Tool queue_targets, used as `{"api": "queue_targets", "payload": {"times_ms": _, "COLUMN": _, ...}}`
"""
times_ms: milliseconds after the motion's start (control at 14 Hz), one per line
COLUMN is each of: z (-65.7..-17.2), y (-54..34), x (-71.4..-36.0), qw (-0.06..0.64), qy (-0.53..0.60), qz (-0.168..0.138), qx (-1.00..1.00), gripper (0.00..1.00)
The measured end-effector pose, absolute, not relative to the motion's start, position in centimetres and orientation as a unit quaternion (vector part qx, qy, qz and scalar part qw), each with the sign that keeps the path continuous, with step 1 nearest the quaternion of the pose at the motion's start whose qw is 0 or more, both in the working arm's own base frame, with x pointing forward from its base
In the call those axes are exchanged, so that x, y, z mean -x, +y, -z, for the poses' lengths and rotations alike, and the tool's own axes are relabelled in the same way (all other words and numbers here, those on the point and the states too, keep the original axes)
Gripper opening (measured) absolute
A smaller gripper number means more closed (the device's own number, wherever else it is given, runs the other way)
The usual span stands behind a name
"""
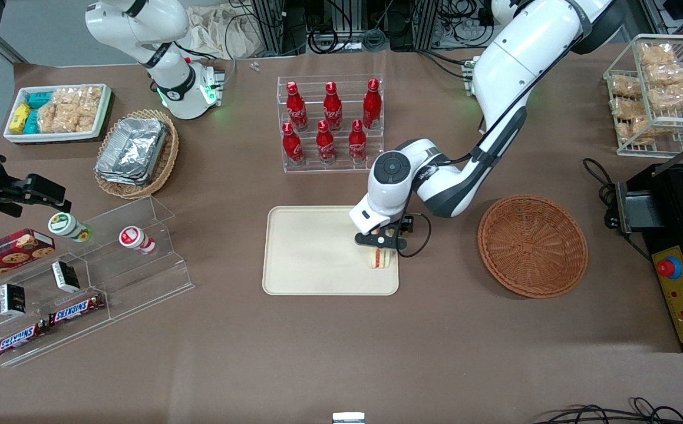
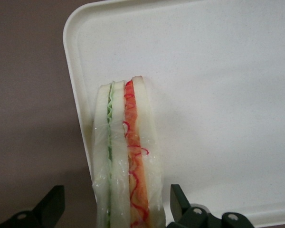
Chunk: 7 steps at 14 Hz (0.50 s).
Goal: Place sandwich from basket to tray
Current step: 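Lower the sandwich onto the cream tray and open the left gripper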
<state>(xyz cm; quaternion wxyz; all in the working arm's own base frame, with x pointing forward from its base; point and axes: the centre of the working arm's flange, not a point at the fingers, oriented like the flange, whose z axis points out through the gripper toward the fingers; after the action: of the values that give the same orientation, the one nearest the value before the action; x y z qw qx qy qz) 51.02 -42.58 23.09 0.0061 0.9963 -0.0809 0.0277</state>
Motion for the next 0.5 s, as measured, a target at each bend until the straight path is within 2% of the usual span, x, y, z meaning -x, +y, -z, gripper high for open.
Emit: {"api": "queue_targets", "payload": {"times_ms": 500, "z": -24.7, "y": -42.8, "x": -52.2, "qw": 0.011, "qy": -0.064, "qz": -0.040, "qx": -0.997, "gripper": 1.00}}
